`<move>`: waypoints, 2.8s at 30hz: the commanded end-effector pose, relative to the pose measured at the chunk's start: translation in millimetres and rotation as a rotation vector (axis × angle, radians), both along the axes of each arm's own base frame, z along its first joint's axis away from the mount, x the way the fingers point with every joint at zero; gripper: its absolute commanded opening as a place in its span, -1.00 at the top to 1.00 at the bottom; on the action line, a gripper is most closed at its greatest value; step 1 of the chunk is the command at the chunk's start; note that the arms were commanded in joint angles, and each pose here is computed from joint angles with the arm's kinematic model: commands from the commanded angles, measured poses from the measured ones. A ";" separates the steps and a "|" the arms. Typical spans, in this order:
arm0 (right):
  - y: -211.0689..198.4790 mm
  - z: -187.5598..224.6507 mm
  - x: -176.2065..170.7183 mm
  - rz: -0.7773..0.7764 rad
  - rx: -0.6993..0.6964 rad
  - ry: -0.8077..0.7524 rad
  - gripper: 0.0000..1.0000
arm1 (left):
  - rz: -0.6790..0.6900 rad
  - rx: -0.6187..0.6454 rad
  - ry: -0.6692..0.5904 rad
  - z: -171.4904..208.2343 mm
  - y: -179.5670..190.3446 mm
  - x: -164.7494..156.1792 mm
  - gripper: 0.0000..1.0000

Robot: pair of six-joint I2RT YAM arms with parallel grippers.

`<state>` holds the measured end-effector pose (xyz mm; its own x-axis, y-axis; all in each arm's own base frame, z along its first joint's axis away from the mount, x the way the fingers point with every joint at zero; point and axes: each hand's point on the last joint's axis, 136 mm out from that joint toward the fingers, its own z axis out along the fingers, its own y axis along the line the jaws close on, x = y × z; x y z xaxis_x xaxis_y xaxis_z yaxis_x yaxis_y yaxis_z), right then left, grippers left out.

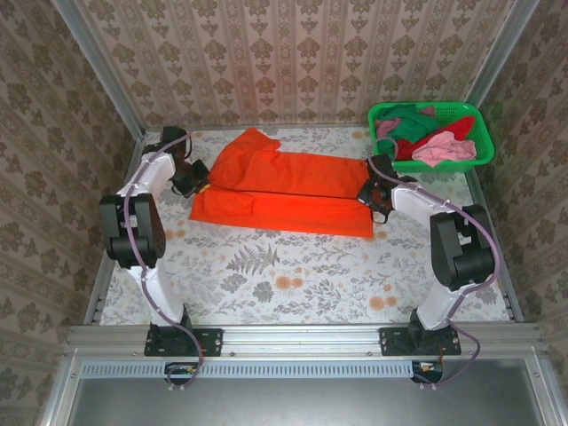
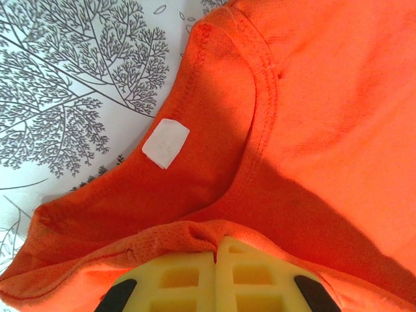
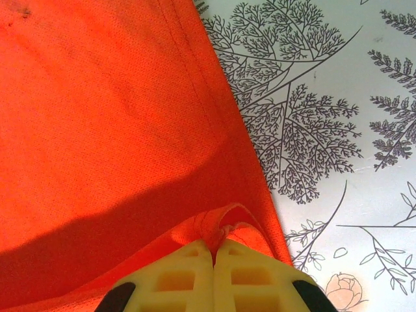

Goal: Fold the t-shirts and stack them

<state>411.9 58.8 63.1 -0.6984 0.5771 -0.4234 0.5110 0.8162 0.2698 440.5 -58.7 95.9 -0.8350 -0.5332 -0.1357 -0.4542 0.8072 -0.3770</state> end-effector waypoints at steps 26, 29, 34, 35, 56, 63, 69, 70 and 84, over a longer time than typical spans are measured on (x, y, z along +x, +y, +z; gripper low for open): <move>-15.2 9.1 -4.9 -0.076 -0.042 -0.020 1.00 | -0.041 -0.022 -0.023 -8.5 -11.7 30.9 1.00; -23.4 13.7 -12.3 -0.120 -0.059 -0.034 1.00 | -0.044 -0.026 -0.022 -9.9 -12.6 32.4 1.00; -22.1 6.7 -12.3 -0.135 -0.034 -0.028 1.00 | -0.048 -0.030 -0.016 -13.7 -14.8 34.6 1.00; -20.9 5.1 -10.5 -0.133 -0.029 -0.024 1.00 | -0.048 -0.030 -0.014 -14.4 -14.7 34.7 1.00; -8.1 -9.0 19.2 -0.094 -0.001 -0.004 0.99 | -0.014 0.009 0.031 -30.2 -3.5 35.0 1.00; -4.8 12.4 23.6 -0.064 0.000 -0.064 -0.05 | -0.036 -0.018 -0.002 -25.7 -17.1 48.2 0.20; 17.6 32.0 22.5 0.042 -0.027 -0.117 -0.25 | -0.039 -0.008 -0.104 5.9 -21.0 52.6 -0.73; 23.5 28.5 21.4 0.056 -0.022 -0.110 -0.25 | -0.041 -0.017 -0.116 8.7 -23.9 52.0 -0.83; 54.0 -46.0 -27.0 0.103 -0.010 0.071 -0.25 | -0.008 -0.023 0.059 -69.9 -18.7 -0.8 -0.77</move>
